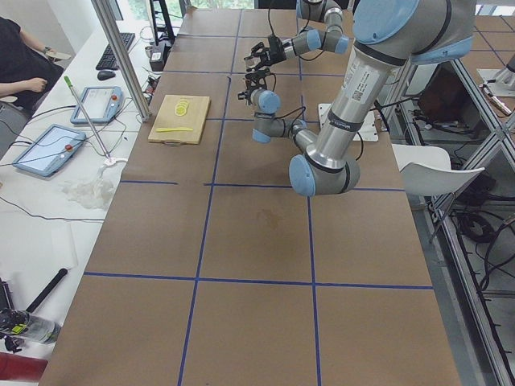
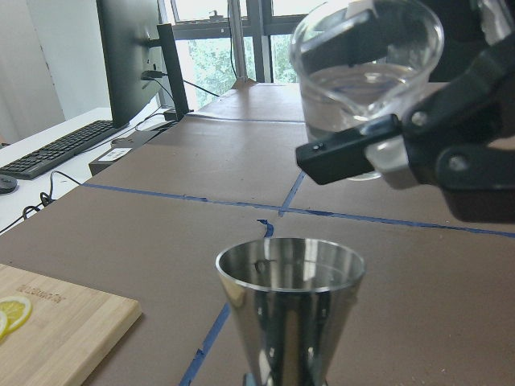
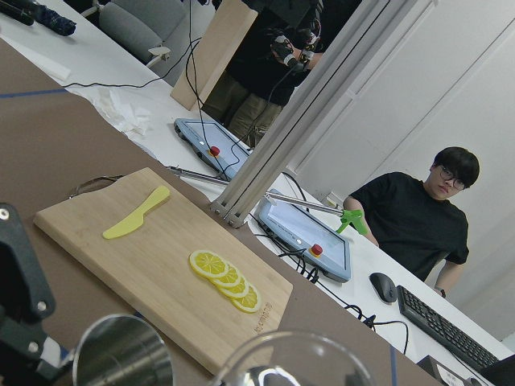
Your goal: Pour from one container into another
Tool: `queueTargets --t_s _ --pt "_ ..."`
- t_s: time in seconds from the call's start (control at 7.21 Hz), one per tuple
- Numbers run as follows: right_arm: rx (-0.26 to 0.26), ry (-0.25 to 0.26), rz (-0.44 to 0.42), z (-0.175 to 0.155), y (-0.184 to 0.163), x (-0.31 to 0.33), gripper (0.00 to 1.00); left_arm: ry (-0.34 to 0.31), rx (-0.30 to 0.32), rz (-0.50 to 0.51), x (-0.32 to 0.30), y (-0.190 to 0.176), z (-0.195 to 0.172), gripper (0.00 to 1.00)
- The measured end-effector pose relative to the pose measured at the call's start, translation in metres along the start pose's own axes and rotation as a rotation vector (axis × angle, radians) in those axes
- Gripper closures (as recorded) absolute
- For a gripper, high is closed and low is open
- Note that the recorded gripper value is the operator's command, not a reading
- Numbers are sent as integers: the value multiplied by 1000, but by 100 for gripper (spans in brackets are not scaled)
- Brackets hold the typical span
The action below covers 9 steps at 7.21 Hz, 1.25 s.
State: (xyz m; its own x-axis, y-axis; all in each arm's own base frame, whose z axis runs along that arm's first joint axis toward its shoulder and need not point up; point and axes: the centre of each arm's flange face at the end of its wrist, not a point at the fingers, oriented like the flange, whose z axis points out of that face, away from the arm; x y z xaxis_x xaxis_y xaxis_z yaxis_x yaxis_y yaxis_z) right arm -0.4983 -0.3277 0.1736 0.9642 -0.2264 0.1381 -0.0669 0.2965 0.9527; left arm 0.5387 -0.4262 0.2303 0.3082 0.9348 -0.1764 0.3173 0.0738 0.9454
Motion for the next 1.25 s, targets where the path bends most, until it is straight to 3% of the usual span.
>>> queueTargets --t_s 0.55,1.25 --pt "-12 10 -25 2 3 -1 100 12 9 -3 8 -3 0 100" --pt "-18 18 -144 0 -6 -4 100 14 6 -4 9 -2 1 100"
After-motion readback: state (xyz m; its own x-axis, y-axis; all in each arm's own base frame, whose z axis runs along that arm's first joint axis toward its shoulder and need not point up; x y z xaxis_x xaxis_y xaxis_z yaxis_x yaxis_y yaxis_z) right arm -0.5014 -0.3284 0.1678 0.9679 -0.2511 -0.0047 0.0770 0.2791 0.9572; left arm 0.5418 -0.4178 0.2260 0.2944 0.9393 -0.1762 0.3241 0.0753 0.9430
